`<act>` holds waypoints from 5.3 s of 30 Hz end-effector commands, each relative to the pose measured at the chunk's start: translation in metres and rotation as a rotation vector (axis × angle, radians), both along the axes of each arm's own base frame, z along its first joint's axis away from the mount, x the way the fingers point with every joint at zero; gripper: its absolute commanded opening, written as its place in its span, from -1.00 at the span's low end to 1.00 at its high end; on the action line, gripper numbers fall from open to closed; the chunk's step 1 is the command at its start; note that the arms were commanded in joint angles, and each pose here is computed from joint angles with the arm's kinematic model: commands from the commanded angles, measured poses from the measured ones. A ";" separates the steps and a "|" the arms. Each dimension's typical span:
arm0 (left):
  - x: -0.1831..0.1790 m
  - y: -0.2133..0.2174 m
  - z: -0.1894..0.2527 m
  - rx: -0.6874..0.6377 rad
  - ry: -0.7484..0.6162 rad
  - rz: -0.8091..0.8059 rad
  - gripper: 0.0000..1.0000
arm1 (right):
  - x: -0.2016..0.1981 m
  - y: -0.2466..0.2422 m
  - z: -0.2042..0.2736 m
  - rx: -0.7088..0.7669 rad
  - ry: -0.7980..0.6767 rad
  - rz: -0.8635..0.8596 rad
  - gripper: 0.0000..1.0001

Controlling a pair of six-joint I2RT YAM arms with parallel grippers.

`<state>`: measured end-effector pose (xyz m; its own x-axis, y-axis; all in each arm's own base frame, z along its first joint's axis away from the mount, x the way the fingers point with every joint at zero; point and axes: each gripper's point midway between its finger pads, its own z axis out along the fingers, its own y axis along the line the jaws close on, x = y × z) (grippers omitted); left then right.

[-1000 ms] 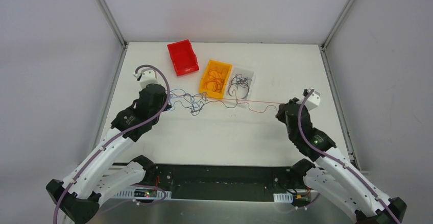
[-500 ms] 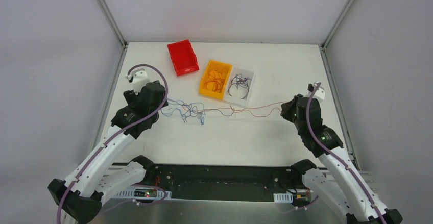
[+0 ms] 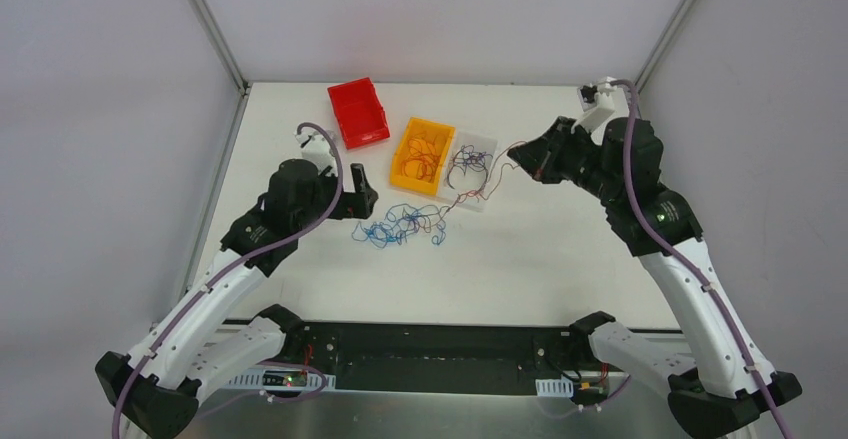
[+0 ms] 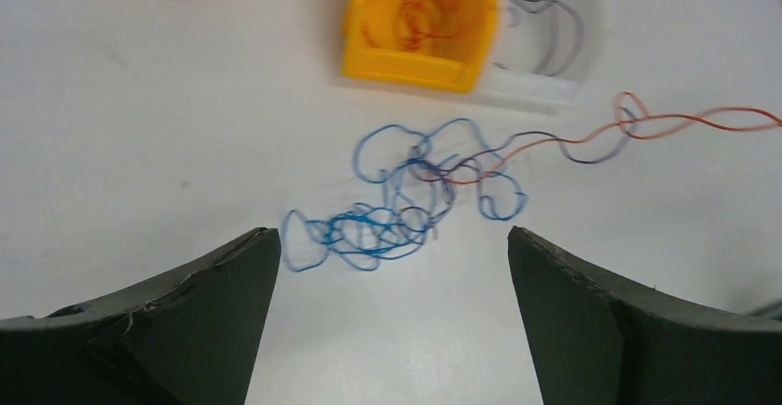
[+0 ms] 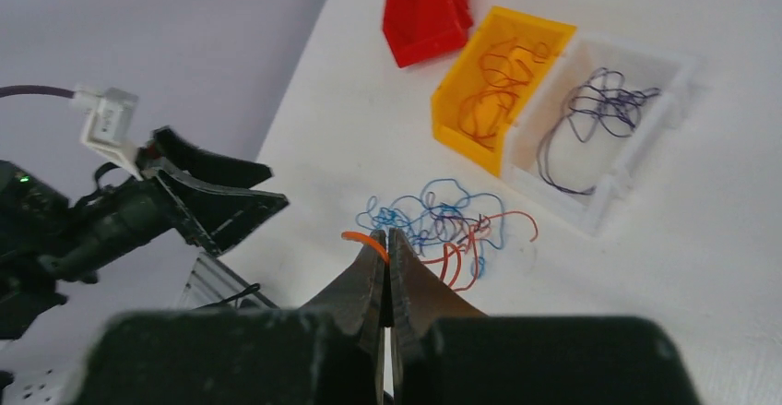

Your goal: Untangle the cables

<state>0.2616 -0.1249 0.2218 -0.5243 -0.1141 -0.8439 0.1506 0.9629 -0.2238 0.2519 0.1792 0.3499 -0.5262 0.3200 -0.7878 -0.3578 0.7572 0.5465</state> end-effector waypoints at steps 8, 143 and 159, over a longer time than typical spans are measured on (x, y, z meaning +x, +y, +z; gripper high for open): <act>-0.025 -0.136 0.113 -0.305 -0.466 -0.738 0.94 | -0.022 0.053 0.105 0.222 -0.085 0.293 -1.00; -0.019 -0.052 -0.101 -0.020 0.325 -0.124 0.62 | 0.140 0.148 -0.128 -0.402 0.313 0.081 0.30; -0.027 -0.073 -0.134 -0.098 0.414 -0.178 0.61 | 0.017 0.090 -0.131 -0.202 0.292 0.150 0.75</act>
<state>0.2341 -0.1863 0.0943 -0.8164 -0.0360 -0.5764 0.1921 0.9243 -0.3299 0.2861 0.2655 0.2072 -0.7812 0.0039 -0.6243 -0.3077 0.8676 0.3905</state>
